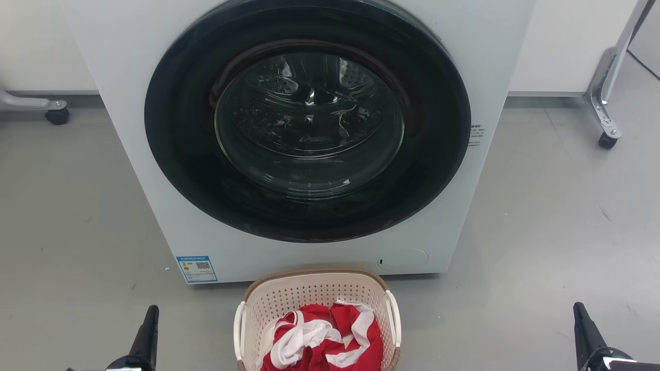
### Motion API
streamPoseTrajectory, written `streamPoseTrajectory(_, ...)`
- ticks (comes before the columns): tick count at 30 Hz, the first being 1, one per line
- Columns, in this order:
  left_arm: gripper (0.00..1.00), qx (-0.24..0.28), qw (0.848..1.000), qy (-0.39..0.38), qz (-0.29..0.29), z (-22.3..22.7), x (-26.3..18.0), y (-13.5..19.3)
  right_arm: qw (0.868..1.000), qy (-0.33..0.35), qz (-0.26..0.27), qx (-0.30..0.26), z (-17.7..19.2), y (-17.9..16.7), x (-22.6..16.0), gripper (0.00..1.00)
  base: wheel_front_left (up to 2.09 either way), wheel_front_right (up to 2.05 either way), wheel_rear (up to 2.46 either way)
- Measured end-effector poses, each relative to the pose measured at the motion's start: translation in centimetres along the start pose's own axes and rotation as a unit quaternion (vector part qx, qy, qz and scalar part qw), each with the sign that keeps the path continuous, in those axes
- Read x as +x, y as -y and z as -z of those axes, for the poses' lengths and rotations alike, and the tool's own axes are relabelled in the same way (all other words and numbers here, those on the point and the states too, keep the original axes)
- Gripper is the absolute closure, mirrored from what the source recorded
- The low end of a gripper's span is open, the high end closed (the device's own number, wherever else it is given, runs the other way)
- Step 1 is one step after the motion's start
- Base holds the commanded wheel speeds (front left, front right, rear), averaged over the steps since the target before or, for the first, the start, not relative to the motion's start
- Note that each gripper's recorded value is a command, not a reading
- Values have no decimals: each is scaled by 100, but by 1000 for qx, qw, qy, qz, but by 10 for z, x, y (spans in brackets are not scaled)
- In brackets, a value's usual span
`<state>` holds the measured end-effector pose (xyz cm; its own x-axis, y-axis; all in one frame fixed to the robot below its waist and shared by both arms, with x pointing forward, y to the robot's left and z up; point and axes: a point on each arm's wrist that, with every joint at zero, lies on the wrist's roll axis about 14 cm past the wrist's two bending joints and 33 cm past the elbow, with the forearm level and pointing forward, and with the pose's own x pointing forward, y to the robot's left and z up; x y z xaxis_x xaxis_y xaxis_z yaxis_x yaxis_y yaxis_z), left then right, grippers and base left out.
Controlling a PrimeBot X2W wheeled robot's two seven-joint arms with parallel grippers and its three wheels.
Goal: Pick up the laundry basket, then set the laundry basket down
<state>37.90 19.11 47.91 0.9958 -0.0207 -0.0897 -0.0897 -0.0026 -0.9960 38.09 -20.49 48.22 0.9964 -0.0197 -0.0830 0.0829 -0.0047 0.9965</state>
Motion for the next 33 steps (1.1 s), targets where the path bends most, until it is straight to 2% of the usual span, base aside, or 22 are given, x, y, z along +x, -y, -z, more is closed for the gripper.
streamPoseTrajectory(33, 100, 0, 1000, 0, 0, 0, 0, 0, 1000, 0, 0, 1, 0, 0, 0, 100, 0, 0, 0)
